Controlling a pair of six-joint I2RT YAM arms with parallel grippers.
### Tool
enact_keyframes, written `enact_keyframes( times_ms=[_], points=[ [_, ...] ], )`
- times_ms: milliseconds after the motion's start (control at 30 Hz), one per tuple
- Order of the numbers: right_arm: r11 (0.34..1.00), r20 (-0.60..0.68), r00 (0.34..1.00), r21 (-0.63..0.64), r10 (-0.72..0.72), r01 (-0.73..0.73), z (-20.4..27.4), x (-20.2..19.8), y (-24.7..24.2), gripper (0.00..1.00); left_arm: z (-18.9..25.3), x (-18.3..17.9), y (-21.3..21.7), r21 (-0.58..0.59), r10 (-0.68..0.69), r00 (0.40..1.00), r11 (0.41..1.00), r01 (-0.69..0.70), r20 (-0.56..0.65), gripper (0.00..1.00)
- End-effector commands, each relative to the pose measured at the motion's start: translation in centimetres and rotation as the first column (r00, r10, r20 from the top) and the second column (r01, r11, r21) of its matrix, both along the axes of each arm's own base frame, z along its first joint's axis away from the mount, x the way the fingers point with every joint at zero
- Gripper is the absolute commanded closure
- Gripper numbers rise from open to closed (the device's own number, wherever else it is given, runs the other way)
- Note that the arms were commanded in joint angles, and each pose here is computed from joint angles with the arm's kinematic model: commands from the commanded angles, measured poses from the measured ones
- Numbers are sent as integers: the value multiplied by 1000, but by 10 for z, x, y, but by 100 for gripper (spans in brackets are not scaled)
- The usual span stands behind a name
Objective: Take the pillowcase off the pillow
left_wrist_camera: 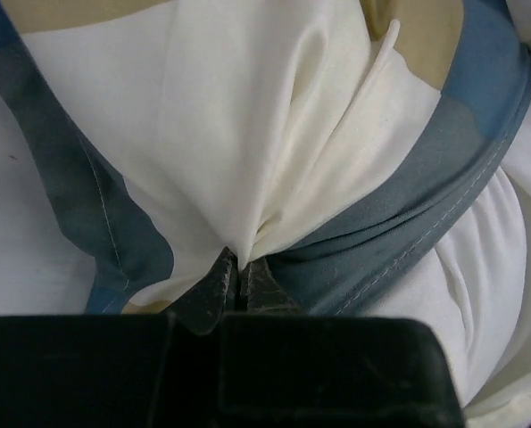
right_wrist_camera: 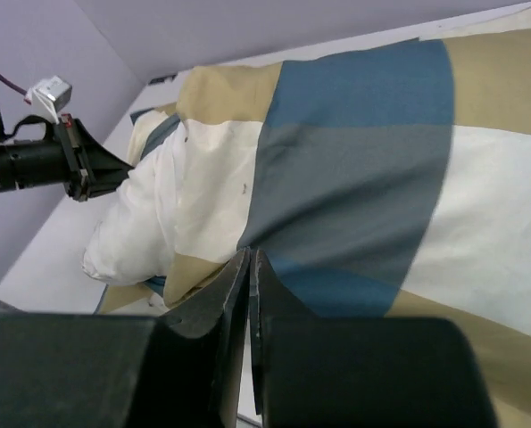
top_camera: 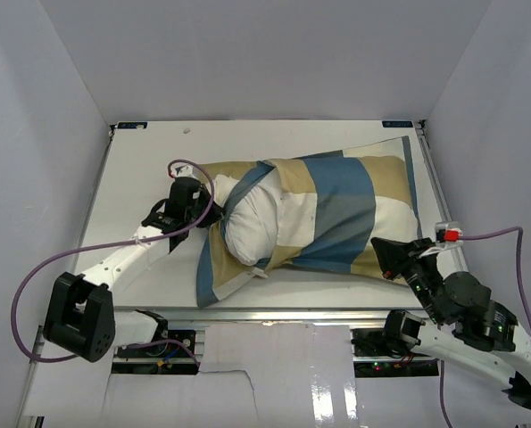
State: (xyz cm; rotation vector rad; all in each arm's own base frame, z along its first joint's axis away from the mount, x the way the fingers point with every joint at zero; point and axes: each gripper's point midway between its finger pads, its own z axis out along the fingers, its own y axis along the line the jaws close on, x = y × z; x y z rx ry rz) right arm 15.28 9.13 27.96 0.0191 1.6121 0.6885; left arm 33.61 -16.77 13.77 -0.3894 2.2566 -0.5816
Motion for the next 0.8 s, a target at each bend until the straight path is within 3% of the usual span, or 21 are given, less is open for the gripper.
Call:
enact_keyframes(
  times_ms=[0, 33, 67, 167, 233, 400, 633, 767],
  points=[
    [986, -31, 997, -144, 74, -78, -14, 1, 26, 92, 35, -27, -56, -166, -226, 962, 954, 251, 156, 100],
    [971, -24, 992, -202, 124, -127, -15, 0, 38, 92, 29, -33, -59, -166, -237, 961, 951, 260, 145, 100],
    [946, -36, 975, -239, 217, -219, -13, -3, 65, 85, 27, -37, -63, -163, -249, 958, 949, 270, 141, 100],
    [878, -70, 937, -332, 341, -344, -9, -4, 108, 42, 22, -50, -73, -159, -276, 951, 942, 296, 139, 100],
    [857, -60, 922, -349, 383, -378, 1, -2, 129, 30, 26, -60, -82, -169, -295, 943, 932, 319, 156, 100],
    [822, -87, 910, -401, 405, -404, 3, 15, 176, 16, 31, -77, -97, -189, -334, 925, 911, 366, 182, 100],
    [765, -254, 931, -534, 261, -360, -99, 36, 186, 8, 22, -85, -95, -197, -329, 929, 913, 358, 168, 100],
    [688, -349, 895, -577, 280, -440, -143, 38, 200, 8, 16, -88, -94, -204, -323, 932, 913, 352, 164, 100]
  ],
)
